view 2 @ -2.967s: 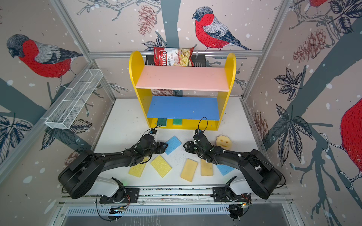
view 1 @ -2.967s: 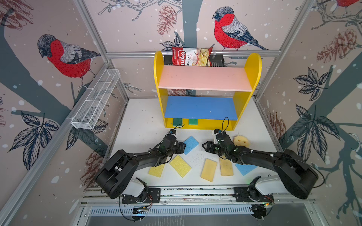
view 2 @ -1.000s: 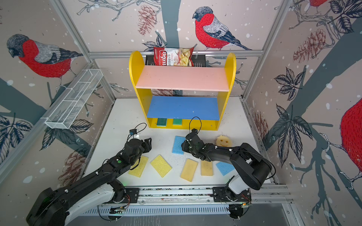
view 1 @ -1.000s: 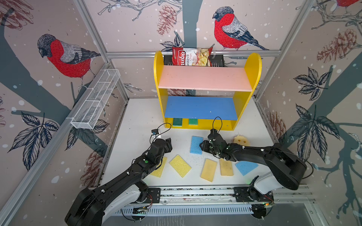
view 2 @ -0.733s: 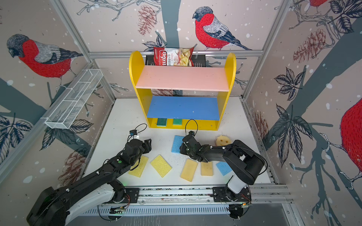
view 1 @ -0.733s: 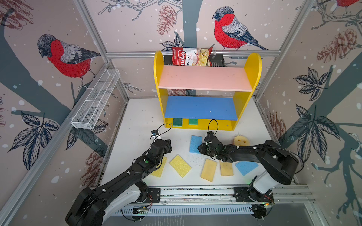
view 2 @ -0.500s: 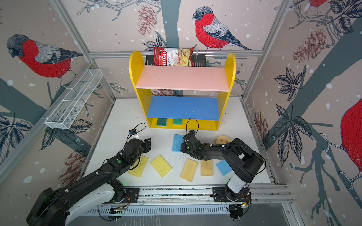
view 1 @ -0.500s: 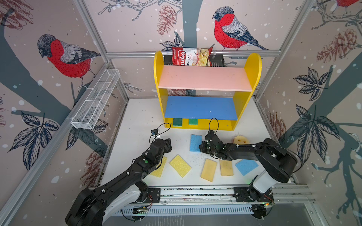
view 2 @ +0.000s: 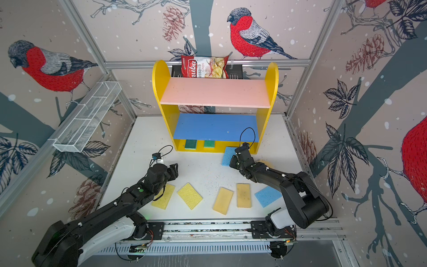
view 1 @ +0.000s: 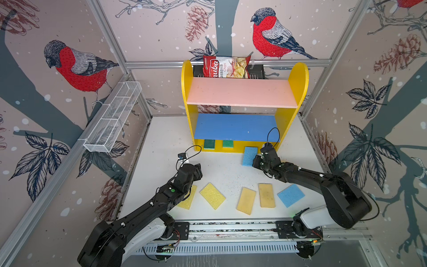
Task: Arrange cleaning sponges on a shelf
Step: Pick up the cleaning sponge at the center of the table, then place the cleaning sponge at the shelf.
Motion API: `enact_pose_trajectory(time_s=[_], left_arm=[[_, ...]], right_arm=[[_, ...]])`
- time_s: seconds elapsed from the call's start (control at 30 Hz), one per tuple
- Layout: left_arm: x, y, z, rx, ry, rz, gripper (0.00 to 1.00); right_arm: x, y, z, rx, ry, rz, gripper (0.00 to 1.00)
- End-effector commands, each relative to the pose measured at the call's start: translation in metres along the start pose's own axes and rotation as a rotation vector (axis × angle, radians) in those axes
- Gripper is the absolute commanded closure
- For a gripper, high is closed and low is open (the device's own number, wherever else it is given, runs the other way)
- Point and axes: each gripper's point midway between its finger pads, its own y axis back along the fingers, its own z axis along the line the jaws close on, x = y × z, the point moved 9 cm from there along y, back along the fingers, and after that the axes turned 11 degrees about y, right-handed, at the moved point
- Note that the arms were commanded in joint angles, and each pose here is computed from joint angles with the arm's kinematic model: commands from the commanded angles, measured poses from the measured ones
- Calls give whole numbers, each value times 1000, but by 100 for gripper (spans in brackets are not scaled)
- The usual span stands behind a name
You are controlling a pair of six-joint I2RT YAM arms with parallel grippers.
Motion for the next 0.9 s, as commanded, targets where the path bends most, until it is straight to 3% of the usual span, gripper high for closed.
enact_pose_trajectory(time_s=[0.0, 0.27, 0.6, 0.73, 0.87], left_arm=[[-3, -1, -2, 6, 8, -21, 37], [-2, -2, 0, -5, 10, -17, 37], [-2, -1, 0, -5, 15, -7, 37], [-1, -2, -1, -5, 19, -2, 37], [-1, -1, 0, -4, 29, -1, 37]], right_arm=[[-15, -1, -4, 20, 59, -49, 88], [-40, -18, -1, 63, 108, -131, 88], [-41, -43, -2, 98, 96, -164, 87], [-37, -54, -4, 114, 90, -144, 81], [-34, -58, -7, 126, 82, -135, 65]])
